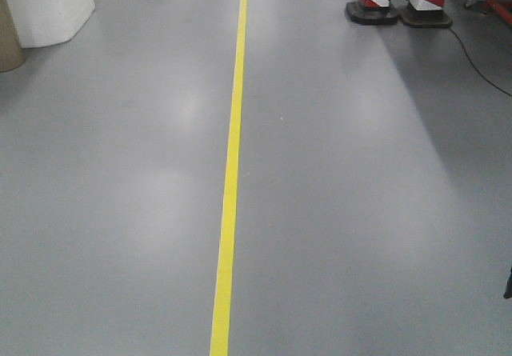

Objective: Move and align brake pads A on conveyor
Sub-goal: 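Drive along the yellow-lined aisle past the striped cones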

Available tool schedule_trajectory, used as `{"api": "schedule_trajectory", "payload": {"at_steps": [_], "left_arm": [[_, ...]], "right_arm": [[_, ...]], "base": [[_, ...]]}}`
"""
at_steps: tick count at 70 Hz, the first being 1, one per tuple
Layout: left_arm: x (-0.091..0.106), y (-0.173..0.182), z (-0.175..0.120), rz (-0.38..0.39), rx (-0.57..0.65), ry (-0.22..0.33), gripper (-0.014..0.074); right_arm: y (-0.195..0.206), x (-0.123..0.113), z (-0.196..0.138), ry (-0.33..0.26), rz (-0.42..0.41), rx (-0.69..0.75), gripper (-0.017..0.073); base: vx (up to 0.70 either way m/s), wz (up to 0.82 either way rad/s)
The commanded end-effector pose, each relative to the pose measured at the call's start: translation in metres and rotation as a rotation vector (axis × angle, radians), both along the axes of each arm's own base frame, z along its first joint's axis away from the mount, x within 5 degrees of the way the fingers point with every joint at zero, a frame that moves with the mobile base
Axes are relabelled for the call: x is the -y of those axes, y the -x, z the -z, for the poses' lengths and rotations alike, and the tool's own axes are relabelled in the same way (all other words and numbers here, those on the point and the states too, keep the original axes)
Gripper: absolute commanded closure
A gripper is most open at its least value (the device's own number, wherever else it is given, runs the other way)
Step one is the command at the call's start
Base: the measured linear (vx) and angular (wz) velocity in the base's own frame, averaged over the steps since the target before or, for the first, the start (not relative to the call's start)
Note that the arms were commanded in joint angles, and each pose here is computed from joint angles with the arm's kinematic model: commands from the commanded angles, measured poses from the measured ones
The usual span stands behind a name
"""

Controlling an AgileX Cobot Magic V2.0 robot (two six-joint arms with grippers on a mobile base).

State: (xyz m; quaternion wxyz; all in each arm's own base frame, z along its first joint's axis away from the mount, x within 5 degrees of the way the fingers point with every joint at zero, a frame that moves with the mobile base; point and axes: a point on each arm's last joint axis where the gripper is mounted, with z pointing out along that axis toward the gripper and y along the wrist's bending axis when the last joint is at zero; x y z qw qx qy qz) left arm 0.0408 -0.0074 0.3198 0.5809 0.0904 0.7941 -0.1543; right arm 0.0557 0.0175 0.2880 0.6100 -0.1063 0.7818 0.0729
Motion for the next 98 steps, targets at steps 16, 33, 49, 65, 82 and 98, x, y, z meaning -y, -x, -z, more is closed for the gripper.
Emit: {"api": "schedule_trajectory", "payload": {"at_steps": [16, 33, 49, 65, 82, 98], "left_arm": [[0.0020, -0.0013, -0.0172, 0.017, 0.103, 0.040, 0.0599], [0.0020, -0.0013, -0.0172, 0.017, 0.103, 0.040, 0.0599], [0.0020, -0.0013, -0.0172, 0.017, 0.103, 0.040, 0.0599], [0.0020, -0.0013, -0.0172, 0.017, 0.103, 0.040, 0.0599], [0.0020, -0.0013, -0.0172, 0.017, 0.103, 0.040, 0.0599], [0.0020, -0.0013, -0.0172, 0.017, 0.103, 0.040, 0.0599]], "right_arm": [[-0.0017, 0.0014, -0.0175, -0.013, 0.019, 0.116, 0.0561], [-0.0017, 0.0014, -0.0175, -0.013, 0.019, 0.116, 0.0561], [-0.0017, 0.0014, -0.0175, -0.013, 0.019, 0.116, 0.0561], [-0.0017, 0.0014, -0.0175, -0.013, 0.019, 0.116, 0.0561], [-0.0017, 0.0014, -0.0175, -0.013, 0.019, 0.116, 0.0561], [-0.0017, 0.0014, -0.0175, -0.013, 0.019, 0.116, 0.0561]], "base": [[0.66, 0.08], [0.68, 0.03], [0.71, -0.06], [0.73, -0.13], [0.74, -0.10], [0.77, 0.01]]}}
